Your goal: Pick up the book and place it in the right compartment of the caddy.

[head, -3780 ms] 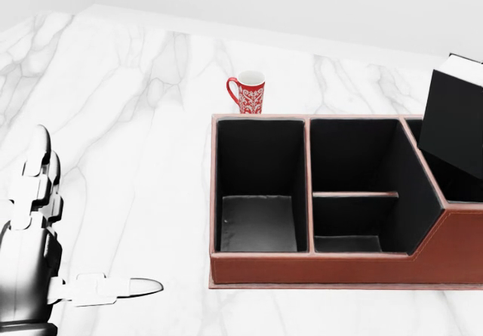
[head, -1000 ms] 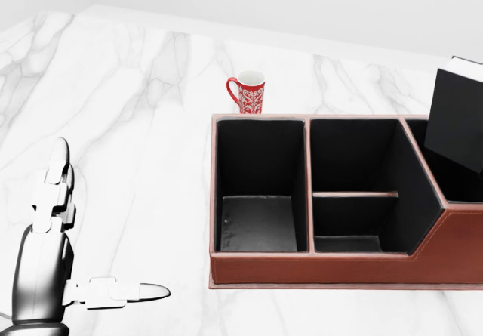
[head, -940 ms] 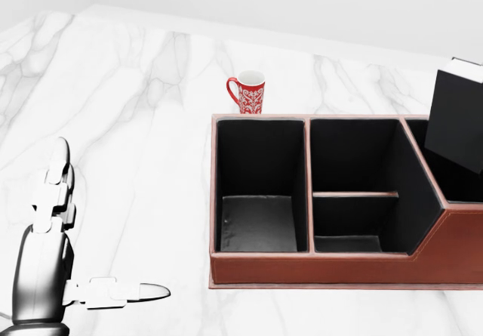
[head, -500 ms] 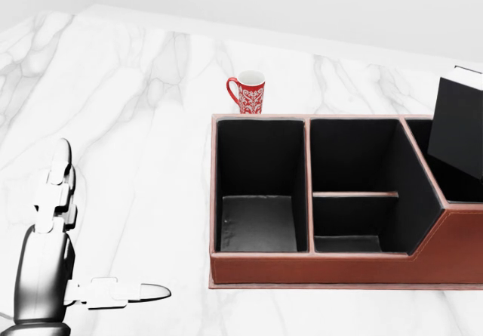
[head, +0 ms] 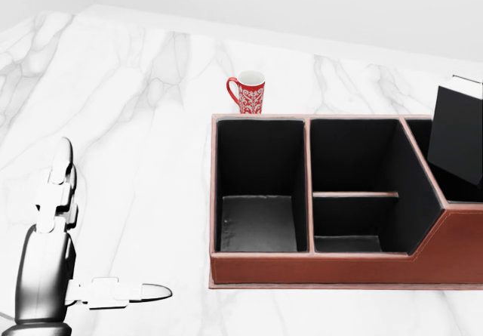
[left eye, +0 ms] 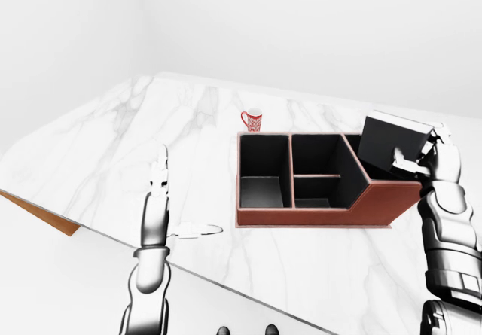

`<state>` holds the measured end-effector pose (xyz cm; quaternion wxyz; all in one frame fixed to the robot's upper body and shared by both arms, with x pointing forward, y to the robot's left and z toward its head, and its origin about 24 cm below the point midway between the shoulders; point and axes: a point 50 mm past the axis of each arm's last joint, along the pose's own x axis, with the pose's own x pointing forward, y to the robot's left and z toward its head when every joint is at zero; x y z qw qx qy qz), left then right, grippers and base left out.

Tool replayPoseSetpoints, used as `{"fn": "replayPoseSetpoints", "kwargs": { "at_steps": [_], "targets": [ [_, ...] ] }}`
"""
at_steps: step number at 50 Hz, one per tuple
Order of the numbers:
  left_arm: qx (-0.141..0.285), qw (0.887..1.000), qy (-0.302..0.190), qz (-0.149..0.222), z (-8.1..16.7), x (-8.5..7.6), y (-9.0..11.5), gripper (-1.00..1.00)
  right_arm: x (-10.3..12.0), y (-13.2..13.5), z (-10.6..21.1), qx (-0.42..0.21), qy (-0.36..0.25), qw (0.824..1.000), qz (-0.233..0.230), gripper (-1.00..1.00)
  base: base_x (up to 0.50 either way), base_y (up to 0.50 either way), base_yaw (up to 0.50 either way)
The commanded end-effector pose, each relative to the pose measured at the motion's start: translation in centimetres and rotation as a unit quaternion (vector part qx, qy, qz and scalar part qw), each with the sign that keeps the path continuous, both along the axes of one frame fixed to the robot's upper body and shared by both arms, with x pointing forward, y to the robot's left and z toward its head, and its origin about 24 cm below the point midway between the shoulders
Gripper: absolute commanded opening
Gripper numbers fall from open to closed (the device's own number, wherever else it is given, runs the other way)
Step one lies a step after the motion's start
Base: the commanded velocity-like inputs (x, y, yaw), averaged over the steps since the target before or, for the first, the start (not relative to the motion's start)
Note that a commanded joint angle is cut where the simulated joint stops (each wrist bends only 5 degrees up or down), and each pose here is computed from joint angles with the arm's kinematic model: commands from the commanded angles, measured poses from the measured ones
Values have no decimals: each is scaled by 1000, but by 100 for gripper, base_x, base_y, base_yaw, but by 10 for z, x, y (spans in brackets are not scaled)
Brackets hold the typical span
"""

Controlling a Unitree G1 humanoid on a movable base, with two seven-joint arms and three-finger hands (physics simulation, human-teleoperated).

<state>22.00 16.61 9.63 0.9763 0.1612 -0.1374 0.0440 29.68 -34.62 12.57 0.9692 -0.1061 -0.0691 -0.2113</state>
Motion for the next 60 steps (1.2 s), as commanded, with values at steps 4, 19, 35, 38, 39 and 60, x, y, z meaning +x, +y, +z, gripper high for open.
{"fn": "replayPoseSetpoints", "kwargs": {
  "at_steps": [4, 19, 35, 38, 39, 60],
  "targets": [
    [2, 1000, 3, 1, -1, 0, 0, 100, 1, -4, 1, 12, -4, 1000, -14, -100, 0, 0, 0],
    [3, 1000, 7, 2, -3, 0, 0, 100, 0, -4, 0, 11, -3, 1000, -16, -100, 0, 0, 0],
    [4, 1000, 13, 4, -6, 1, 1, 100, 0, -5, -1, 10, 1, 1000, -18, -100, 0, 0, 0],
    [5, 1000, 11, 3, -5, 1, 0, 100, -1, -6, 0, 8, 0, 1000, -19, -100, 0, 0, 0],
    [4, 1000, 14, 4, -6, 1, 1, 100, -1, -6, 0, 9, -2, 1000, -19, -100, 0, 0, 0],
    [10, 1000, 12, 3, -6, 2, -1, 100, 1, -6, 2, 5, -4, 1000, -22, 100, 0, 0, 0]
  ]
}}
